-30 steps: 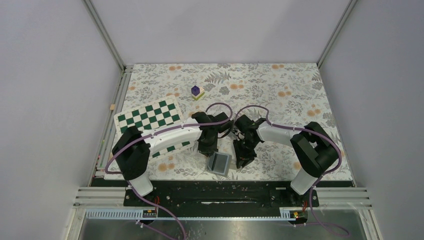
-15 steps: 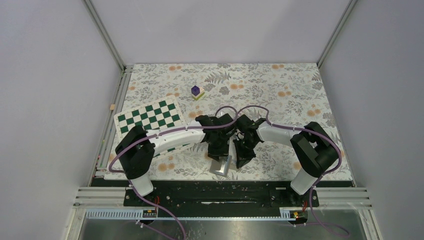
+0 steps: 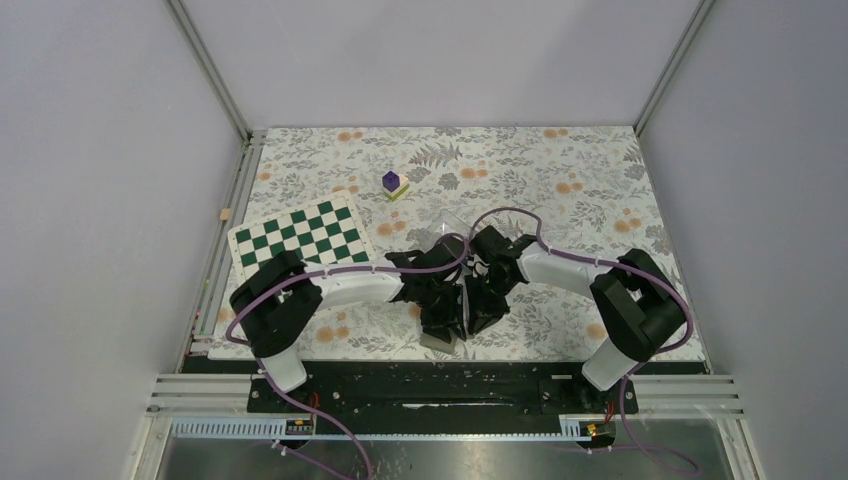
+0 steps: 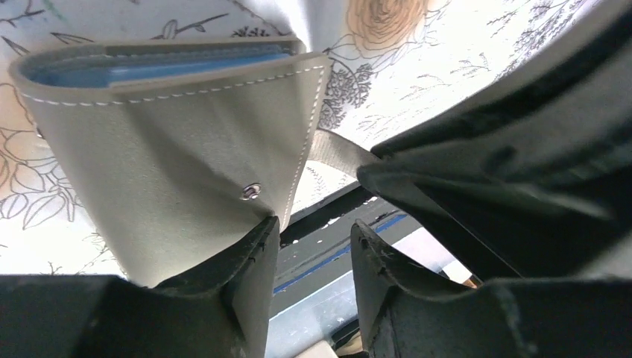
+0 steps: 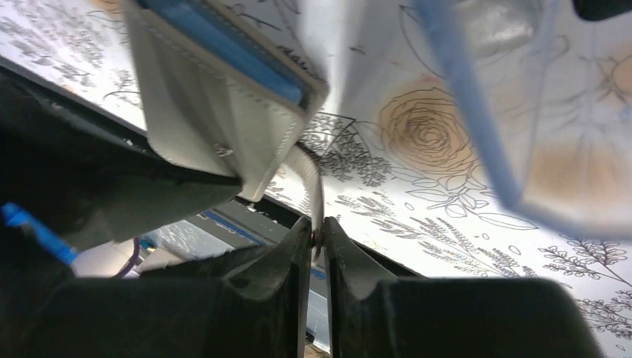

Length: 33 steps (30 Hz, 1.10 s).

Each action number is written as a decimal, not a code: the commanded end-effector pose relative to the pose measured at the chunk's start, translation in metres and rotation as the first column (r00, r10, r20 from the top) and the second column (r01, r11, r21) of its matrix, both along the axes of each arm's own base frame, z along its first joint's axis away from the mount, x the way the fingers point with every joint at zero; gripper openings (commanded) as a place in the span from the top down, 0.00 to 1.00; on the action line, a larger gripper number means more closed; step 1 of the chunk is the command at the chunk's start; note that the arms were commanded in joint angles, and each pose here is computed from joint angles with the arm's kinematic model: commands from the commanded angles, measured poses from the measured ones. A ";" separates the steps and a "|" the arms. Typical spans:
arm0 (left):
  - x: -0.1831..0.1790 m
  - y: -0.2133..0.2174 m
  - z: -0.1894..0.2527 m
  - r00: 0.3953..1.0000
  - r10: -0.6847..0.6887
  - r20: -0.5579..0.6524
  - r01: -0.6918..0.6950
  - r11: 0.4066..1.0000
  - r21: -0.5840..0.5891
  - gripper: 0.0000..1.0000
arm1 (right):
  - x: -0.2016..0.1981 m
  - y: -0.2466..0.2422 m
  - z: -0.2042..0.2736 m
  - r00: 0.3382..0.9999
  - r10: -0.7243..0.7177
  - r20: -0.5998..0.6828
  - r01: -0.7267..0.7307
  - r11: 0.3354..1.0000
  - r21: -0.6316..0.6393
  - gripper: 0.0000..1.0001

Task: Put the credit cards into the card holder
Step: Close the card holder at the corner of the board.

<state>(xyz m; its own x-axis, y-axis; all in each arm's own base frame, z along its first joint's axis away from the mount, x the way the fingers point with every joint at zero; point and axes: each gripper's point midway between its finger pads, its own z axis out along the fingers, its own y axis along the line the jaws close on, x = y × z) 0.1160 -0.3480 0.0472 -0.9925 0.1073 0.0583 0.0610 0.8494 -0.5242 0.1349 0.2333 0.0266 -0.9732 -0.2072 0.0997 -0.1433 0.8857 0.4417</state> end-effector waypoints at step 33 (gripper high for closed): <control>0.028 0.019 0.013 0.987 0.011 0.158 -0.002 0.998 -0.056 0.82 | 0.029 0.027 -0.006 1.000 0.012 -0.001 -0.012 1.000 0.002 0.81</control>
<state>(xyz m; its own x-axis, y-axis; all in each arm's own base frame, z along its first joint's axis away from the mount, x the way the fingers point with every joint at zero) 0.1321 -0.3110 0.0327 -0.9927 0.1203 -0.0014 0.1075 0.8816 -0.4596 0.1681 0.2700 0.0345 -0.9753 -0.2034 0.0858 -0.1351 0.8571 0.4970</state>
